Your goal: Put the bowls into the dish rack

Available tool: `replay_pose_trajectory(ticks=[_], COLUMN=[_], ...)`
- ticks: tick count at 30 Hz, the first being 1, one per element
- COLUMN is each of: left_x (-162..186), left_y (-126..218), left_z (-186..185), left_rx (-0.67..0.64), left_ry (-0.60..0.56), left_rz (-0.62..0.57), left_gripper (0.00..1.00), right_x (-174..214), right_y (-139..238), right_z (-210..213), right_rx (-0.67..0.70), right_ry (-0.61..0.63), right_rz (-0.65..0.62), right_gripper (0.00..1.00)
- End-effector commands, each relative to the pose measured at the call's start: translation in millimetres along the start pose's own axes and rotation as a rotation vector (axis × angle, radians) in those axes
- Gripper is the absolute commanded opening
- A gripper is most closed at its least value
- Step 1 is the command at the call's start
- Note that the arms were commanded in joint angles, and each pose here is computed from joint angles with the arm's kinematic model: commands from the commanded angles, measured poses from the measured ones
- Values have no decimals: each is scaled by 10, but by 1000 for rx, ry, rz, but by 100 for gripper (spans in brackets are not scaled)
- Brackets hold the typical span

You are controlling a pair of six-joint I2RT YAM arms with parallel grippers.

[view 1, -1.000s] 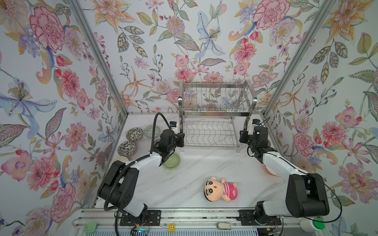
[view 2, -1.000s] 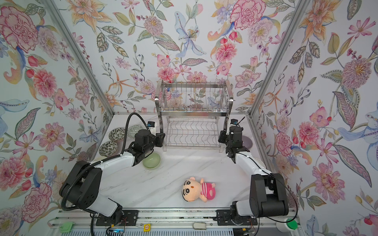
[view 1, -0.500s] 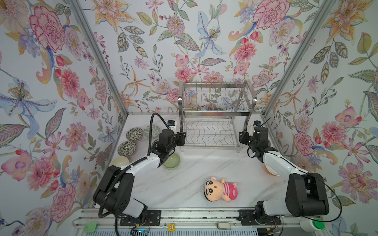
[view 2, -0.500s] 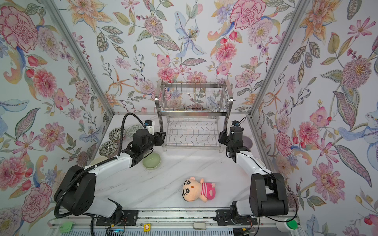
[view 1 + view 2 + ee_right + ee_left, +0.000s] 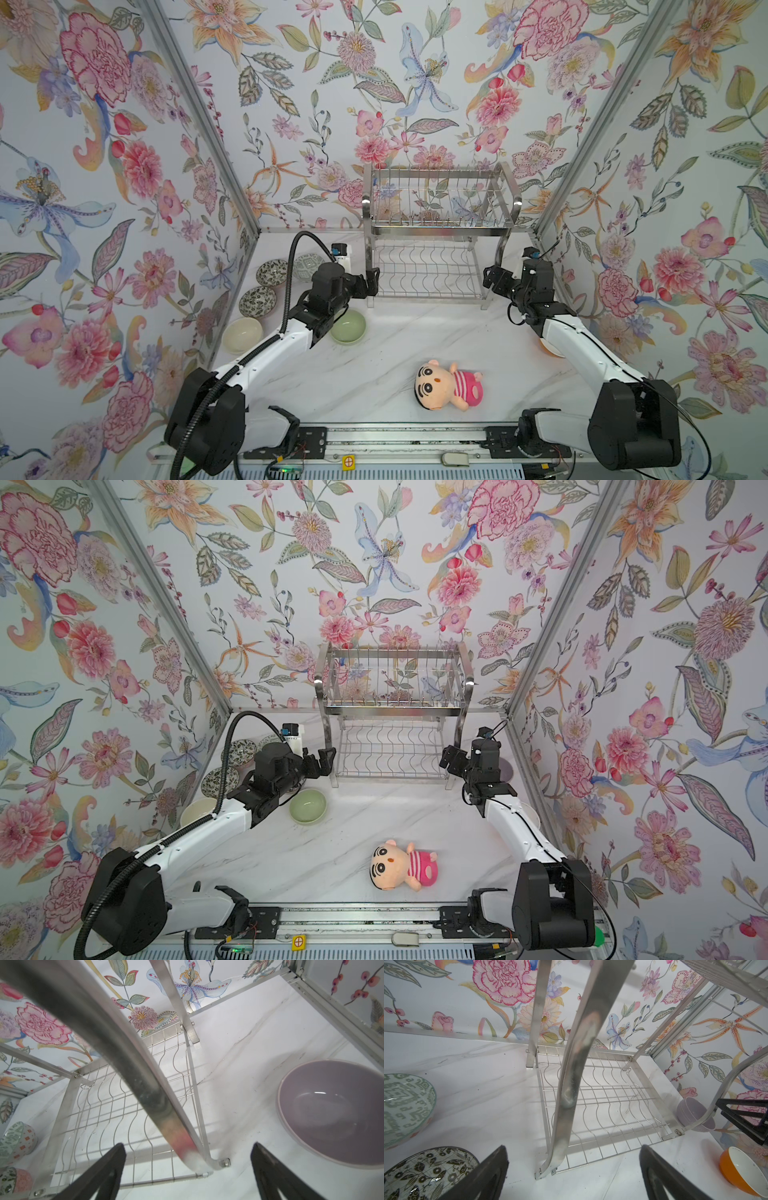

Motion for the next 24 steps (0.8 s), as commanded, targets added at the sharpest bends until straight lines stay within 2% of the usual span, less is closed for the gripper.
replay_pose_trajectory(ticks=[1,8,11,13,16,20,24], left_x=[104,227,358,446,568,711,877], left_y=[119,350,426,468,500,442,359], left_z=[118,392,596,673,713,601,514], left_rx=[-74,-263,-400,-442,-444,-352,-302], left_ry=[-25,-44,-57,-78,-88,-57,-56], left_rz=[37,120,182,233,303,398,459], left_gripper=[99,99,99,99,99,99,99], right_x=[98,207,239,261,326,448,534], right_y=[109,339,416,449,447,396,344], right_z=[12,217,399,528,720,933,1026], right_rx=[14,-3,-13,-22,-66,-117,-163], right_ry=[11,63,154,215,283,342,317], right_rz=[35,47,51,57,77,113,133], right_gripper=[99,99,99,99,99,99,99])
Point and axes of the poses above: each gripper's point midway between its finger pads, its own y axis back along the fingers, its own z axis along the line the jaws close on, x = y × z, the point moved 5 cm from there along y, back along the fingers, and after that the axes turned 14 degrees about y, right-handed, at the moved point
